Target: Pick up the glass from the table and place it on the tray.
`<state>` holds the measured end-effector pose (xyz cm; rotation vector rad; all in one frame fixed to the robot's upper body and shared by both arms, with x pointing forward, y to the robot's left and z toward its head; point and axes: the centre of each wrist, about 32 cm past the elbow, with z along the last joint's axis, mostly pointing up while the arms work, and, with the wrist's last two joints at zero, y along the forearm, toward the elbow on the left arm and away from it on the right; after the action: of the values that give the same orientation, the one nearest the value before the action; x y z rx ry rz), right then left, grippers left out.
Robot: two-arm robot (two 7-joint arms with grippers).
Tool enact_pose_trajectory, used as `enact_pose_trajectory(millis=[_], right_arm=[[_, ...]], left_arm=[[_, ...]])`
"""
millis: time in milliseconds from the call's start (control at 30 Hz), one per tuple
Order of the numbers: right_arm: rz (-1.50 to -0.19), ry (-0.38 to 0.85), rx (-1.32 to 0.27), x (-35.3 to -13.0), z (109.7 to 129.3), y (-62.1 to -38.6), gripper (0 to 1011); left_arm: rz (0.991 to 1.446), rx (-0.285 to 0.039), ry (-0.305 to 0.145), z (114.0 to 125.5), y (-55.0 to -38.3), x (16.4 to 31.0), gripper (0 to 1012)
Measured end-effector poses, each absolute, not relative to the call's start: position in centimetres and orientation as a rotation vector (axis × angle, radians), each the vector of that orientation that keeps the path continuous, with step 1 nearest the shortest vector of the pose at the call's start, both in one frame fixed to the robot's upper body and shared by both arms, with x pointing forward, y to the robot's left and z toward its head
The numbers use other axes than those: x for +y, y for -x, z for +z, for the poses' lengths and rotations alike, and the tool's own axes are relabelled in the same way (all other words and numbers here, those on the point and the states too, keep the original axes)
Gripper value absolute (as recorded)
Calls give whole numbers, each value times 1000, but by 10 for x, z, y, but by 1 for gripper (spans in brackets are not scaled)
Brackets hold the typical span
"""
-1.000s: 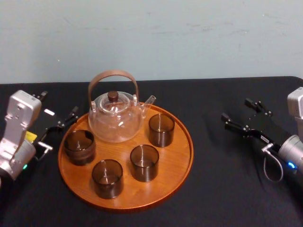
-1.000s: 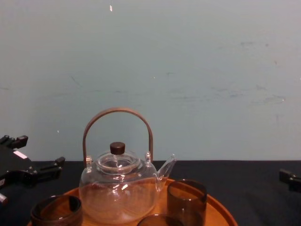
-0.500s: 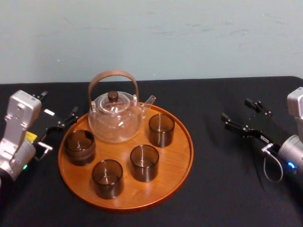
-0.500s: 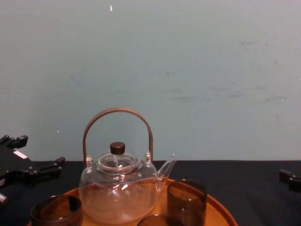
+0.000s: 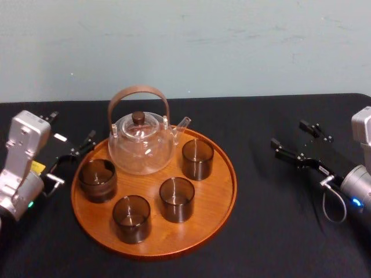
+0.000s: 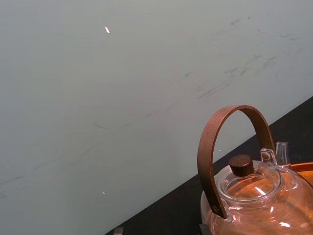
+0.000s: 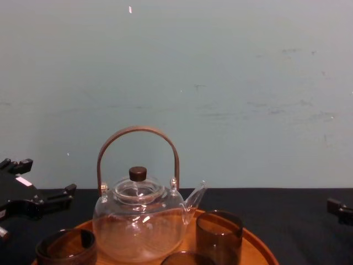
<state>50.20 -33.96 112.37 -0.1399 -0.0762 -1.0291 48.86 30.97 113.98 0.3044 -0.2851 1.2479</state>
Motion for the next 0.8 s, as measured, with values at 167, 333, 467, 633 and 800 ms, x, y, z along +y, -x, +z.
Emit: enact_pose_trajectory(millis=[167, 333, 467, 633, 800], right_arm=[[-1029, 140, -76, -340, 1124, -502, 1002], [-1029, 140, -76, -340, 1124, -502, 1003], [-1029, 140, -76, -340, 1124, -502, 1002], [-1029, 140, -76, -340, 1124, -502, 1002], [-1029, 140, -76, -340, 1124, -502, 1002]], left_arm=[[1248, -285, -304, 1140, -489, 310, 1001], [1248, -285, -304, 1140, -489, 310, 1001], [1248, -285, -304, 1140, -489, 310, 1001], [1248, -285, -304, 1140, -489, 310, 1002], [1248, -285, -304, 1140, -489, 310, 1001]])
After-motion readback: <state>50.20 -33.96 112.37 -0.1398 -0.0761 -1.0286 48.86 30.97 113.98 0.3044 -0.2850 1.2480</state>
